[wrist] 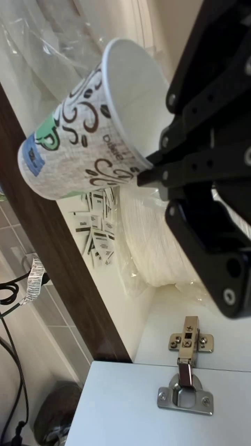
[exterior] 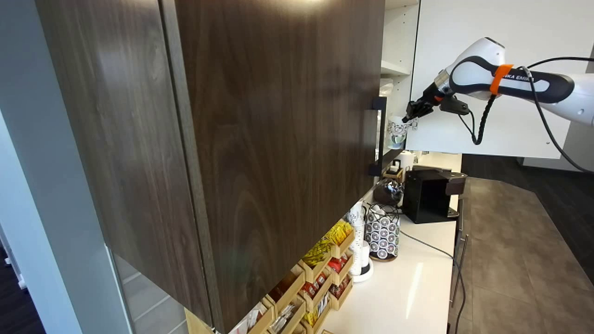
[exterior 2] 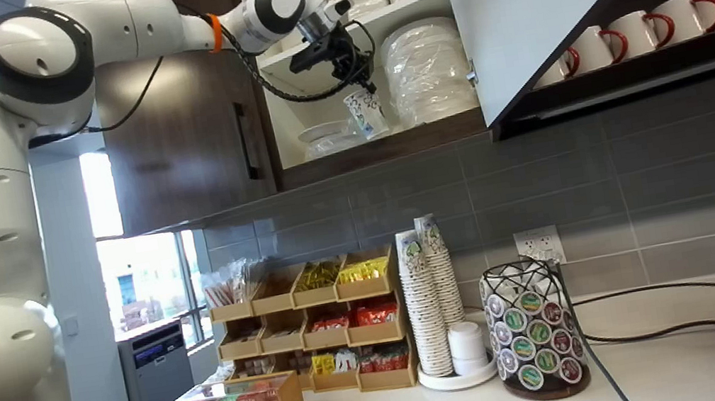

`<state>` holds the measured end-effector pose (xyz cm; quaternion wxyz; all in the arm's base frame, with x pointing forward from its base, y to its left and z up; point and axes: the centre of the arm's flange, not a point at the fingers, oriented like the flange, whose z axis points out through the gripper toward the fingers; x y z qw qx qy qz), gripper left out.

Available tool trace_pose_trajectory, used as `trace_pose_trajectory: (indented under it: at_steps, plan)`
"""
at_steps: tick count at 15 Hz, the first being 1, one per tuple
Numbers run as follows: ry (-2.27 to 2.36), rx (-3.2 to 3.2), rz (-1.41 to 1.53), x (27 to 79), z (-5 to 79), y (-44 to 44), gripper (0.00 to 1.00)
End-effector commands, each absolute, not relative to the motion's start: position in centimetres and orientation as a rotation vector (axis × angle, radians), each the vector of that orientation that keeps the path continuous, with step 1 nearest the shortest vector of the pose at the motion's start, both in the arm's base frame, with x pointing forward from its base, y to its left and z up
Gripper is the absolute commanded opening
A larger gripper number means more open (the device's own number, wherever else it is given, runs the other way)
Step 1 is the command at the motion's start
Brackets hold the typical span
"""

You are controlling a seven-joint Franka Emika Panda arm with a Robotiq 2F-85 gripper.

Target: Put the cup upright in the cabinet

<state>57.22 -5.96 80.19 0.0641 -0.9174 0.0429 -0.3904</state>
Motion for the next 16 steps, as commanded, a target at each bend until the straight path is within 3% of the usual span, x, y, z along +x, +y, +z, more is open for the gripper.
trace_pose_trajectory:
  at_steps: [1,11,12,13,15,16]
  plan:
    - [0.143,-2.759,-1.111,60.1,81.5,-6.8,0.01]
    - [0.144,-2.744,-1.063,63.5,81.6,-7.4,0.01]
    - [0.143,-2.744,-1.059,63.8,81.4,-7.4,0.07]
    - [0.145,-2.75,-1.052,64.0,81.3,-7.5,0.29]
    - [0.139,-2.751,-1.055,64.1,81.2,-7.6,0.33]
    - [0.136,-2.753,-1.056,64.1,81.1,-7.6,0.4]
